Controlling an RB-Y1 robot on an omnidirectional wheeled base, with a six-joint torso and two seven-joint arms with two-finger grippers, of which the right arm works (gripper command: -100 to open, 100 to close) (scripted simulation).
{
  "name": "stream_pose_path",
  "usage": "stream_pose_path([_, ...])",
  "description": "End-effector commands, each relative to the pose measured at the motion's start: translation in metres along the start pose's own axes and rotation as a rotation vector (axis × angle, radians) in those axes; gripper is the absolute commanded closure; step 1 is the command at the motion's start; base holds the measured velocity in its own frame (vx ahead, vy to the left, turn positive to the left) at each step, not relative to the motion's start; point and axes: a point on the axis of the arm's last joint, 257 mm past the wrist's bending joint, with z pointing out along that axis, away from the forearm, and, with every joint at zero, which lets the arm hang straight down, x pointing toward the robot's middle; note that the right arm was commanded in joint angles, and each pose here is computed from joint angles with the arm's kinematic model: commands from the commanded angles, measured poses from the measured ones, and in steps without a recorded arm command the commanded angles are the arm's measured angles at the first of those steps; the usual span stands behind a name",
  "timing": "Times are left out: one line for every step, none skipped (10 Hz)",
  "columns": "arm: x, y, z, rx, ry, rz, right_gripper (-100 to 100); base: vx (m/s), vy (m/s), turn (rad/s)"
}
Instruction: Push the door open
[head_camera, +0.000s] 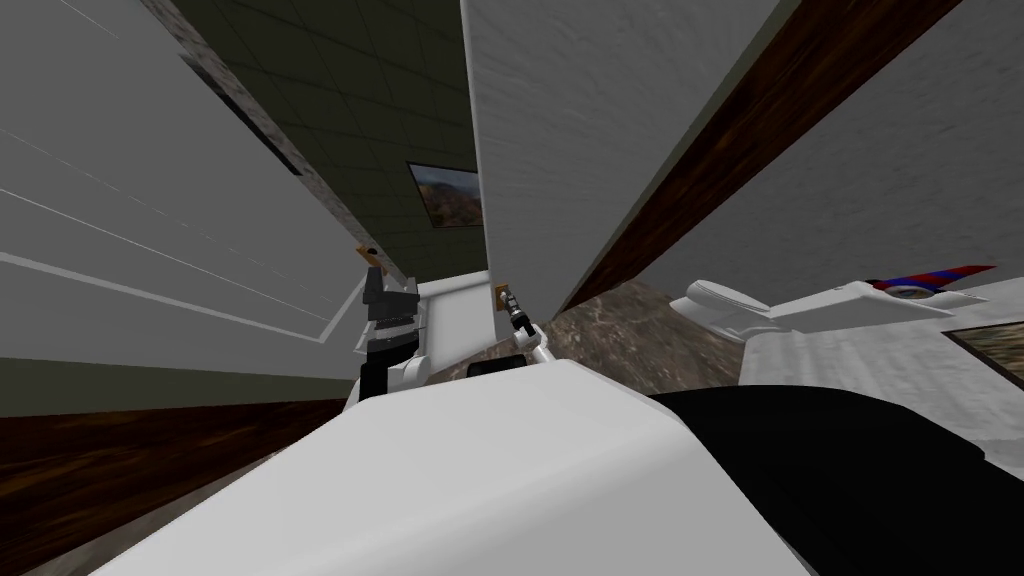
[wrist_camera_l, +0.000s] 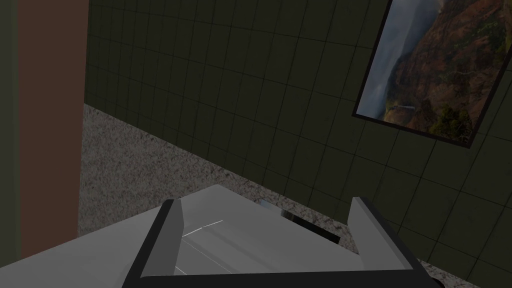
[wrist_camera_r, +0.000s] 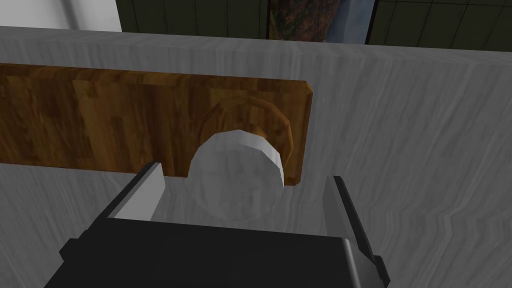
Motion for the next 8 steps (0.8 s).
stream_pose_path([0.0,0.0,0.0,0.0,0.0,0.0,-100,0.074,0.027,0.001])
stream_pose_path([0.0,0.0,0.0,0.0,0.0,0.0,100,-0.007,-0.006,-0.003])
stream_pose_path([0.0,0.0,0.0,0.0,0.0,0.0,100,-0.023,-0.012,0.004])
stream_pose_path([0.0,0.0,0.0,0.0,0.0,0.0,100,-0.023,-0.008,0.002])
stream_pose_path([0.0,0.0,0.0,0.0,0.0,0.0,100,-0.016,-0.004,-0.003])
stream_pose_path([0.0,0.0,0.0,0.0,0.0,0.0,100,-0.009,-0.002,-0.003])
stream_pose_path([0.0,0.0,0.0,0.0,0.0,0.0,100,0.0,0.0,0.0])
stream_pose_path([-0.0077,-0.0026,-0.0008,0.006,-0.012,-0.006,100,0.084,0.048,-0.032])
